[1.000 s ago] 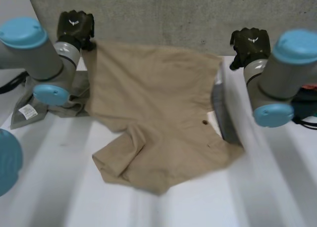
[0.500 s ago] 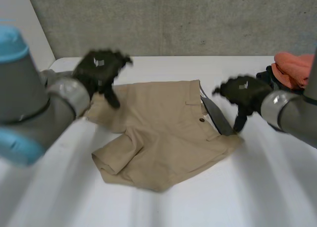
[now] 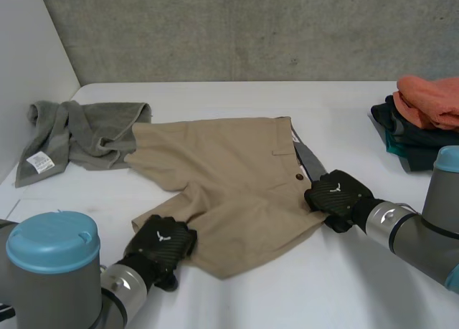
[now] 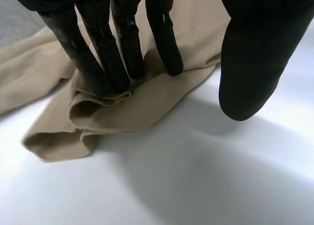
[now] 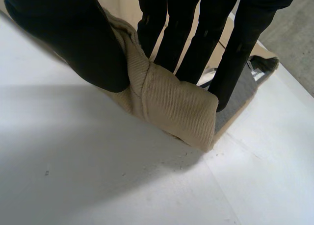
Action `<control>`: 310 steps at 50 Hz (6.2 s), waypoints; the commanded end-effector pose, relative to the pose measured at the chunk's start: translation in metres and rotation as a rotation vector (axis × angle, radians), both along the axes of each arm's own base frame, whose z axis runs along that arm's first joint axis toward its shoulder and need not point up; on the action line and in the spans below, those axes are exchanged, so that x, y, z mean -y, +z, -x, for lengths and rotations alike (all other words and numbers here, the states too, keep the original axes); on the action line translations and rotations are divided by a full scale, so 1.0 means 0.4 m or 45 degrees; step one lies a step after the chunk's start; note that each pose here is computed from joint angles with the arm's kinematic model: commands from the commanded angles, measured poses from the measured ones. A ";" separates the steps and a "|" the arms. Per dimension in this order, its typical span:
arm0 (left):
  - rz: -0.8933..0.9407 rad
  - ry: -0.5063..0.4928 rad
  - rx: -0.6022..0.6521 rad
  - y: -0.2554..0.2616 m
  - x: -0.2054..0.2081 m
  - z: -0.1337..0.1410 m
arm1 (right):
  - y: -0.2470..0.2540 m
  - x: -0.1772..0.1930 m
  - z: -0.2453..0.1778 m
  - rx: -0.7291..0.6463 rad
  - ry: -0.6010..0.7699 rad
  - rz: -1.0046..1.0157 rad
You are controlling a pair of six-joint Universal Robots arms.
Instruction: Fold the laundry.
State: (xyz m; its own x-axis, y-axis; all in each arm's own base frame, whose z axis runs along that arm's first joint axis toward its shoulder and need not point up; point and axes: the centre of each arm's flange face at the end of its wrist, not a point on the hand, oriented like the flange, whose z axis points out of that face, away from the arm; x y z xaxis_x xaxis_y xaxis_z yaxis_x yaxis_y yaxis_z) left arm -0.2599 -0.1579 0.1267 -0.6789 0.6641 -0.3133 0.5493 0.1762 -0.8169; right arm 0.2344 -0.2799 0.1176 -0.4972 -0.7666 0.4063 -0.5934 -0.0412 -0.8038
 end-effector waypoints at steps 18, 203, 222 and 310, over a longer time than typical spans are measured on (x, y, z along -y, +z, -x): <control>0.373 -0.076 0.111 -0.037 0.130 0.053 | 0.020 -0.021 0.004 0.031 -0.106 -0.058; 0.201 -0.106 -0.057 0.047 0.537 0.087 | 0.061 -0.112 0.045 -0.387 -0.204 -0.180; 0.273 -0.002 0.380 0.025 0.480 0.018 | 0.064 -0.138 0.035 -0.403 -0.182 -0.182; 0.449 -0.079 -0.015 0.139 0.521 0.216 | 0.087 0.202 0.016 -0.044 -0.577 0.382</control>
State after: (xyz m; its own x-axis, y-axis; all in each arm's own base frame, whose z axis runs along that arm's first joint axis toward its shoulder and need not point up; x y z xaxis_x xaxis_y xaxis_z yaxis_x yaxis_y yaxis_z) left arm -0.3266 -0.3303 0.2097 -0.6450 0.5758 -0.5024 0.5440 -0.1157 -0.8310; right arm 0.2183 -0.3231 0.1673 -0.7078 -0.4921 0.5068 -0.6302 0.1157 -0.7677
